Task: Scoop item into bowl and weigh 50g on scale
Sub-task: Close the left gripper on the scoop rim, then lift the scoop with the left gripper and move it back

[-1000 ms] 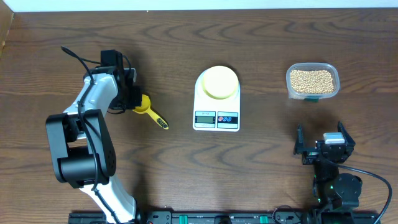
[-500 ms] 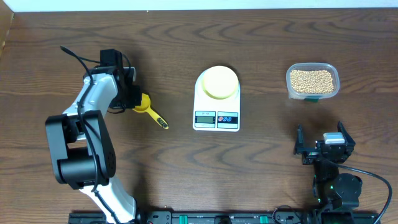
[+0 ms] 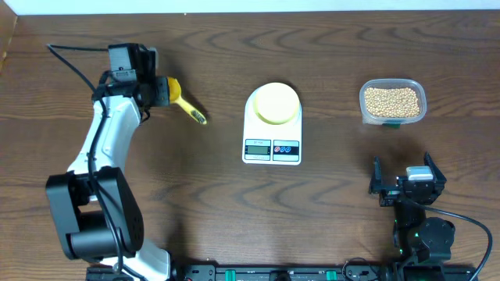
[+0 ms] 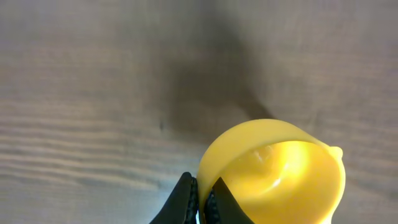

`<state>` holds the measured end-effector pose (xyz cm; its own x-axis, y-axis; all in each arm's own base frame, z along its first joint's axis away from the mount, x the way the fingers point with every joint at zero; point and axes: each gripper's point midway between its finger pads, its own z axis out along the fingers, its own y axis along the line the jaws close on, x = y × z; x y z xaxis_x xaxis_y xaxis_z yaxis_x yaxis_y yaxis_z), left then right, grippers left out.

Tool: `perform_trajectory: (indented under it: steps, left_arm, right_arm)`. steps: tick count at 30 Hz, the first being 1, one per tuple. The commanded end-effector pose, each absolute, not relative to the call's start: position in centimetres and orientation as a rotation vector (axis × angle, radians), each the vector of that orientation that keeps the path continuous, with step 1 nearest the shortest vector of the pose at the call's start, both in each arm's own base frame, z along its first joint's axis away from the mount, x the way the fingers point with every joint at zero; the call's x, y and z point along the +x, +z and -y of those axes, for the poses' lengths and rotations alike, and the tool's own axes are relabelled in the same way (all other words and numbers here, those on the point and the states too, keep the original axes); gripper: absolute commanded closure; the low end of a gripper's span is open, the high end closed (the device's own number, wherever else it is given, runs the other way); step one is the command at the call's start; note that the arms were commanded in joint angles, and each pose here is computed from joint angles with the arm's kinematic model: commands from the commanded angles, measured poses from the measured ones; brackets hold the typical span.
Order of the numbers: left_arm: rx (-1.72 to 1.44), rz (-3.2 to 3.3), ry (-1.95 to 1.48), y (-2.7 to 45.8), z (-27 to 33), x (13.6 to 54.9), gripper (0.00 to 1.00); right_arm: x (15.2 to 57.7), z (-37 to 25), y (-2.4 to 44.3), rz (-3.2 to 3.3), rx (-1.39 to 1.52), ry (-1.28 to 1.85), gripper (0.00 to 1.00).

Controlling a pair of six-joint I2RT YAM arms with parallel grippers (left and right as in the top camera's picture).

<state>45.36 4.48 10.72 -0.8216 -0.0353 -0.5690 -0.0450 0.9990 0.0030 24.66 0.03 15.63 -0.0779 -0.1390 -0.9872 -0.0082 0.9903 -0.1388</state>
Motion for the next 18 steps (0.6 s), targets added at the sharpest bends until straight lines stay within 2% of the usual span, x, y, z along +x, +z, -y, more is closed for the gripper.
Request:
perform_trajectory:
  steps: [1,7,18]
  left_arm:
    - [-0.149,-2.430,0.014,14.0,-4.9,46.7,0.92]
    - [-0.340,-2.306,-0.130,15.8,-4.3,48.6,0.93]
    - [-0.412,-2.137,-0.378,19.1,-2.2,51.1,0.92]
  right_arm:
    - [24.6,0.1,15.6,-1.646,-0.098,-0.106,0.01]
    - [24.6,0.1,15.6,-1.646,-0.098,-0.106,0.01]
    - [24.6,0.1,15.6,-1.646,-0.098,-0.106,0.01]
